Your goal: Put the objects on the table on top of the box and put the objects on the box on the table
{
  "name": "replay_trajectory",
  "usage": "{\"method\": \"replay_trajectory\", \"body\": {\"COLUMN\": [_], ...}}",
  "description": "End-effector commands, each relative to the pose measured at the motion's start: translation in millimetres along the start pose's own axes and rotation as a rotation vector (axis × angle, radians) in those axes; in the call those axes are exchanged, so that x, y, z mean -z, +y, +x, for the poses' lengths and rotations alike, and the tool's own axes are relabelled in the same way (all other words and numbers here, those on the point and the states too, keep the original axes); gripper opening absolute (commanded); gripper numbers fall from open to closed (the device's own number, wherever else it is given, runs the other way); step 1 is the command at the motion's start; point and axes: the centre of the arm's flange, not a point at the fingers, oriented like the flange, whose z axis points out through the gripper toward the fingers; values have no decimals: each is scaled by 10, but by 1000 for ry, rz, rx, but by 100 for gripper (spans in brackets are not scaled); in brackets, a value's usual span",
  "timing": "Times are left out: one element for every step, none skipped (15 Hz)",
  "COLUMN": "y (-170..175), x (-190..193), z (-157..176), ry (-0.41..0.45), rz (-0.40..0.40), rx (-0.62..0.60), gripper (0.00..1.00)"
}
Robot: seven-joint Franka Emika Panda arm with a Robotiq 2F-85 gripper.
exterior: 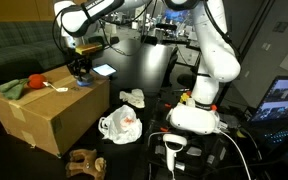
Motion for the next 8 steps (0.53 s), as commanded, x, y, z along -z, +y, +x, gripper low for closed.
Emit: {"method": "replay_trajectory", "body": {"y": [159, 148, 147, 140, 128, 119, 115, 104], "x": [-95, -139, -170, -214, -257, -302, -349, -408], "z": [-834, -948, -1068, -1198, -1332, -1467, -1614, -1761], "ry": [-9, -16, -23, -30, -37, -46, -56, -64], "rz": [46, 47, 51, 58, 64, 70, 76, 80], "rx": [66, 76, 87, 96, 104, 110, 121, 127], "gripper": [34, 34, 34, 34, 34, 34, 34, 34]}}
